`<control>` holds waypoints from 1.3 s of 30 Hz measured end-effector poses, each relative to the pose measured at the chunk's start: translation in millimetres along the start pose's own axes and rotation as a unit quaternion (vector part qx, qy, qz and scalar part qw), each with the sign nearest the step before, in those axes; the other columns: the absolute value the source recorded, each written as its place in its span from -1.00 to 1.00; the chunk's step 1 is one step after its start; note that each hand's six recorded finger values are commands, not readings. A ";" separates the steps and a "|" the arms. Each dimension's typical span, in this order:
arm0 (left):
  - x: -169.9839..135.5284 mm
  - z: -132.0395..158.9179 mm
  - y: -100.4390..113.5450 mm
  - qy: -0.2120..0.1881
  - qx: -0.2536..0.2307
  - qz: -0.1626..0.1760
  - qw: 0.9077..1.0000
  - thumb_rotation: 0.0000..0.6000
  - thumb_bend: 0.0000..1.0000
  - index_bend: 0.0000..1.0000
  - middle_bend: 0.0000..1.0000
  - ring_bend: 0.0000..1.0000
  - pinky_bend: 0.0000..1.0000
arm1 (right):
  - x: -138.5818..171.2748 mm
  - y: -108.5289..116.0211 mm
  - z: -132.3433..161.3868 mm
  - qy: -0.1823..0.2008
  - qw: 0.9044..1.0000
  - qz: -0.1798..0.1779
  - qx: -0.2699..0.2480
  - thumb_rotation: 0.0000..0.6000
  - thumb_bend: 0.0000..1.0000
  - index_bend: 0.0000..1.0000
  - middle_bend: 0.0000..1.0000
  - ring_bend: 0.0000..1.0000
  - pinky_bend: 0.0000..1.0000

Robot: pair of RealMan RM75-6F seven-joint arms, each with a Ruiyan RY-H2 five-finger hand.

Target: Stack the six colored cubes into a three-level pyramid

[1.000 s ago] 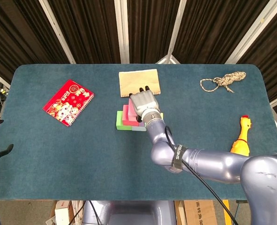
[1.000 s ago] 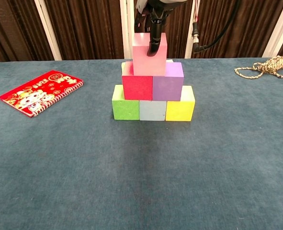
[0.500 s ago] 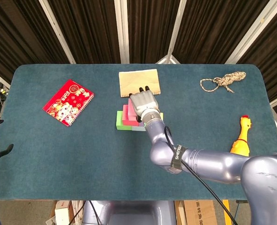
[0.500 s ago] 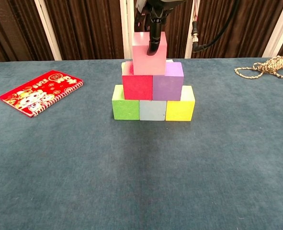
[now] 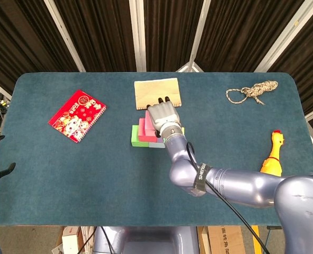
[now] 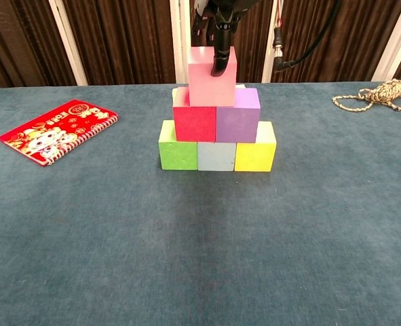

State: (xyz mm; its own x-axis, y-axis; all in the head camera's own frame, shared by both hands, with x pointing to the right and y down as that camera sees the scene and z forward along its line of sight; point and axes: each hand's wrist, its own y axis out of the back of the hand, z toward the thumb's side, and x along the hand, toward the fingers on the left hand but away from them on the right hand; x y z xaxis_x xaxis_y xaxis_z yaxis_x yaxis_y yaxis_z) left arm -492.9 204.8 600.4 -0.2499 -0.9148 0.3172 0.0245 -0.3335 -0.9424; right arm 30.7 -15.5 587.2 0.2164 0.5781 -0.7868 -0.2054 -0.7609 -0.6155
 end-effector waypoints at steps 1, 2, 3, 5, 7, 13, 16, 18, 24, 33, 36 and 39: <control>-0.1 0.0 0.0 0.000 0.000 0.000 1.000 1.00 -0.55 -0.56 -0.86 -1.00 -0.91 | 0.2 -0.4 0.1 0.000 1.000 0.001 0.000 1.00 -0.33 -0.62 -0.50 -0.96 -1.00; -0.1 0.0 0.0 0.000 0.000 0.000 1.000 1.00 -0.55 -0.56 -0.86 -1.00 -0.91 | 0.4 -0.7 0.2 0.000 1.000 0.001 0.000 1.00 -0.33 -0.62 -0.50 -0.96 -1.00; -0.1 0.0 0.1 0.000 0.000 0.000 1.000 1.00 -0.55 -0.56 -0.86 -1.00 -0.91 | 0.6 -1.0 0.2 -0.001 1.000 0.002 0.000 1.00 -0.32 -0.63 -0.51 -0.97 -1.00; 0.0 0.0 0.1 0.000 0.000 0.000 1.000 1.00 -0.55 -0.56 -0.86 -1.00 -0.91 | 1.0 -1.1 0.1 -0.001 1.000 0.003 0.001 1.00 -0.32 -0.65 -0.53 -0.98 -1.00; 0.1 -0.3 0.0 0.000 0.000 0.000 1.000 1.00 -0.55 -0.56 -0.86 -1.00 -0.91 | 1.6 -1.3 0.0 -0.003 1.000 0.004 0.002 1.00 -0.33 -0.67 -0.57 -0.99 -1.00; 0.6 -1.0 0.4 0.001 0.000 0.001 1.000 1.00 -0.55 -0.56 -0.86 -1.00 -0.91 | 3.5 -0.2 0.5 -0.006 1.000 0.007 0.002 1.00 -0.33 -0.75 -0.72 -1.00 -1.00; 0.7 -2.0 1.3 0.002 0.000 0.003 1.000 1.00 -0.55 -0.56 -0.86 -1.00 -0.91 | 4.0 1.5 -0.2 -0.007 1.000 0.005 -0.002 1.00 -0.33 -0.82 -0.81 -1.00 -1.00; 0.5 -2.3 1.5 0.003 0.001 0.003 1.000 1.00 -0.55 -0.56 -0.86 -1.00 -0.91 | 4.3 2.9 -0.7 -0.007 1.000 0.003 -0.007 1.00 -0.33 -0.85 -0.86 -1.00 -1.00; 0.3 -1.6 0.7 0.002 0.002 0.002 1.000 1.00 -0.55 -0.56 -0.86 -1.00 -0.91 | 8.0 4.7 -3.9 -0.003 1.000 0.001 -0.015 1.00 -0.35 -0.91 -0.92 -1.00 -1.00; 0.8 -2.3 0.0 0.003 0.002 0.000 1.000 1.00 -0.55 -0.56 -0.87 -1.00 -0.91 | 27.1 9.2 -17.2 -0.011 1.000 0.011 -0.012 1.00 -0.35 -0.91 -0.93 -1.00 -1.00; 1.3 -3.6 1.9 0.004 -0.002 0.003 1.000 1.00 -0.55 -0.56 -0.87 -1.00 -0.91 | 36.1 13.3 -23.9 -0.012 1.000 0.009 -0.015 1.00 -0.35 -0.91 -0.93 -1.00 -1.00; 1.7 -6.9 6.1 0.006 -0.008 0.012 1.000 1.00 -0.55 -0.56 -0.87 -1.00 -0.91 | 48.0 19.9 -35.9 -0.014 1.000 0.000 -0.018 1.00 -0.35 -0.91 -0.93 -1.00 -1.00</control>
State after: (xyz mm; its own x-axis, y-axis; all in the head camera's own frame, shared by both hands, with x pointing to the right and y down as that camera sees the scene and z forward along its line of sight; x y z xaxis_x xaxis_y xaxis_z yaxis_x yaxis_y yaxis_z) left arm -499.9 202.7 594.4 -0.2611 -0.9195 0.2939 0.0143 -0.3081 -0.9513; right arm 71.3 -13.5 538.8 0.1896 0.5862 -0.7877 -0.1703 -0.7705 -0.6143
